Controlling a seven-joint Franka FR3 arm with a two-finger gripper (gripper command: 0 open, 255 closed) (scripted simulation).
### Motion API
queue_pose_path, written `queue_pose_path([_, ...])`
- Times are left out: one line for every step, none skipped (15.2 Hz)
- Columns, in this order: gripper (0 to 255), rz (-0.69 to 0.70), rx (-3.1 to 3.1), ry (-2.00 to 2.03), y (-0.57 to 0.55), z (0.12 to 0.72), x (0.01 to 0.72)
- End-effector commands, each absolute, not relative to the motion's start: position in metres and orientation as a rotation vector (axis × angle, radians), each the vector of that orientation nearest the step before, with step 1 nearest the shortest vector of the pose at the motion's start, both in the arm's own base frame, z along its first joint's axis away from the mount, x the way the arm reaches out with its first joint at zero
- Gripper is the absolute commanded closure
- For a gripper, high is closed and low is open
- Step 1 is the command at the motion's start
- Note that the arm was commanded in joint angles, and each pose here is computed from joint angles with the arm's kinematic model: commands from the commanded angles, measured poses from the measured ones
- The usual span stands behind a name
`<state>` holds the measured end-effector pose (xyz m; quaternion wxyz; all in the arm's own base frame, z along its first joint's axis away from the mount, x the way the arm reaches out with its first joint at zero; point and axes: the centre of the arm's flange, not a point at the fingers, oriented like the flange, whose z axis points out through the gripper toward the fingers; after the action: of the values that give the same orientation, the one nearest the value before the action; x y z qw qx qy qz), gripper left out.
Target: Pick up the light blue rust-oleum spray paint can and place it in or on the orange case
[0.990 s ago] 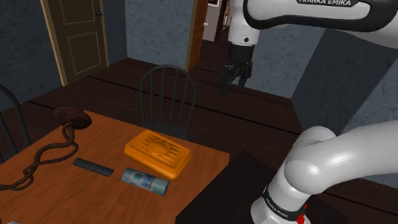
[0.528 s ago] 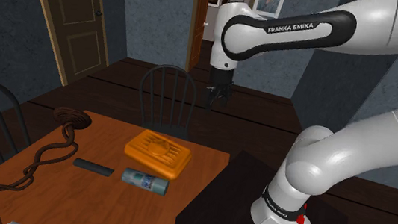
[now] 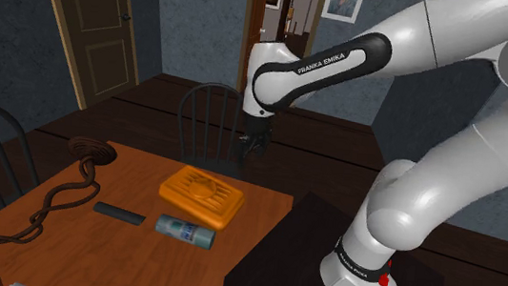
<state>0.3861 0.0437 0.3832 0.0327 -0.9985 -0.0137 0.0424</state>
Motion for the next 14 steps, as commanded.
queue_pose_path([0, 0.124, -3.062, -0.068, 0.052, 0.360, 0.397])
queue_pose_path([0, 0.122, -3.057, -0.080, 0.056, 0.349, 0.402])
queue_pose_path([0, 0.121, -3.051, -0.093, 0.061, 0.338, 0.406])
queue_pose_path([0, 0.119, -3.046, -0.106, 0.066, 0.327, 0.411])
queue_pose_path([0, 0.118, -3.040, -0.119, 0.070, 0.316, 0.416])
queue_pose_path([0, 0.116, -3.034, -0.131, 0.075, 0.305, 0.421])
queue_pose_path([0, 0.115, -3.029, -0.144, 0.080, 0.294, 0.425])
queue_pose_path([0, 0.113, -3.023, -0.156, 0.085, 0.283, 0.430])
queue_pose_path([0, 0.112, -3.017, -0.169, 0.091, 0.272, 0.435])
queue_pose_path([0, 0.110, -3.011, -0.181, 0.096, 0.261, 0.439])
queue_pose_path([0, 0.109, -3.005, -0.194, 0.101, 0.250, 0.444])
queue_pose_path([0, 0.107, -2.999, -0.206, 0.107, 0.239, 0.449])
queue_pose_path([0, 0.105, -2.993, -0.218, 0.112, 0.229, 0.453])
queue_pose_path([0, 0.104, -2.987, -0.231, 0.118, 0.218, 0.458])
